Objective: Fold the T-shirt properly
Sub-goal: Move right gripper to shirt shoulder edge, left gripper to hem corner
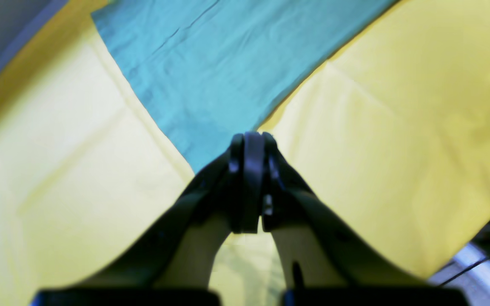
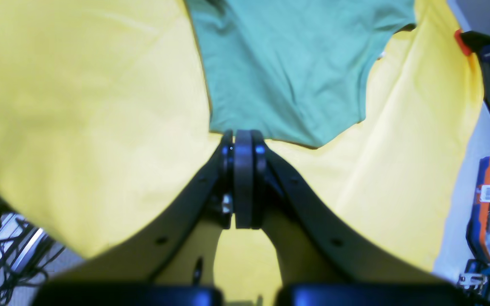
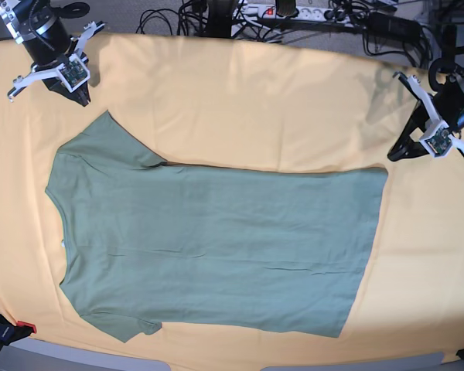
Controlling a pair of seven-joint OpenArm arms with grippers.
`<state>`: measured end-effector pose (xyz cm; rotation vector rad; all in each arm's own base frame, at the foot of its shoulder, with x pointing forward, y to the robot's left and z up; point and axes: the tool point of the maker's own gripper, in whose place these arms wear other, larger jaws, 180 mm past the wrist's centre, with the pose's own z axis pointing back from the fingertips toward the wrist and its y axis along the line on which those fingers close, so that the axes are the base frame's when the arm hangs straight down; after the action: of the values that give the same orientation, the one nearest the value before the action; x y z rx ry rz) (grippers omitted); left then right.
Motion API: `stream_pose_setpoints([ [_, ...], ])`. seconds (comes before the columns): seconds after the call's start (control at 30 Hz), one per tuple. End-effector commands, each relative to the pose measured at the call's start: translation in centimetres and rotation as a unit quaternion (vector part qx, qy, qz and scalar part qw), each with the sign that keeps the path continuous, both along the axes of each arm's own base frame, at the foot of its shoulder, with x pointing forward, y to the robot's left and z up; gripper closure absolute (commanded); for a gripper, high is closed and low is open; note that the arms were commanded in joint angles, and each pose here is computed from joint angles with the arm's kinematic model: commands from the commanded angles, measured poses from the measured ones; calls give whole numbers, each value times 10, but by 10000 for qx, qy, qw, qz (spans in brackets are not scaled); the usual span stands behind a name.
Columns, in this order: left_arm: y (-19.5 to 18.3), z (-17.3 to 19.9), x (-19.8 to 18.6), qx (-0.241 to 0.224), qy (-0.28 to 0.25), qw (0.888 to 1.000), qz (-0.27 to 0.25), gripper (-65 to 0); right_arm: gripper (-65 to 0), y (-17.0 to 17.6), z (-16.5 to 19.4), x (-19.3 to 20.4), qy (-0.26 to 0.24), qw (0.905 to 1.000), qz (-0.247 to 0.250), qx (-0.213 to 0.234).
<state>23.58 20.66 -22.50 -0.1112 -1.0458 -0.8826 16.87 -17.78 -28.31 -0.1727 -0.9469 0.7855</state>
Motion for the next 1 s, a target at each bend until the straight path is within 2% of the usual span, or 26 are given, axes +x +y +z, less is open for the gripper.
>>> stream_pose_setpoints([
  [0.0,-7,11,3,48,-217,9994,-264,0,0,4,7,1,-98,9999,117,32],
  [0.17,-12,-2,12,803,-602,9917,-801,0,0,8,4,-2,-5,9997,250,34],
  [0.3,-8,-22,24,1284,-575,9838,-1111,-249,0,8,2,-5,41,9997,227,48],
  [0.37,0,-27,36,1548,-621,9793,-1150,-303,0,8,-1,-9,146,9996,249,37],
  [0.53,11,-28,65,1696,-678,9759,-1194,-303,0,15,-5,-14,248,9992,289,148],
  [0.83,23,-67,85,2539,-437,9498,-1778,-303,0,17,-9,-21,367,9988,281,191],
  [0.97,28,-82,93,3009,-464,9307,-2027,-303,0,17,-9,-21,367,9988,282,188],
])
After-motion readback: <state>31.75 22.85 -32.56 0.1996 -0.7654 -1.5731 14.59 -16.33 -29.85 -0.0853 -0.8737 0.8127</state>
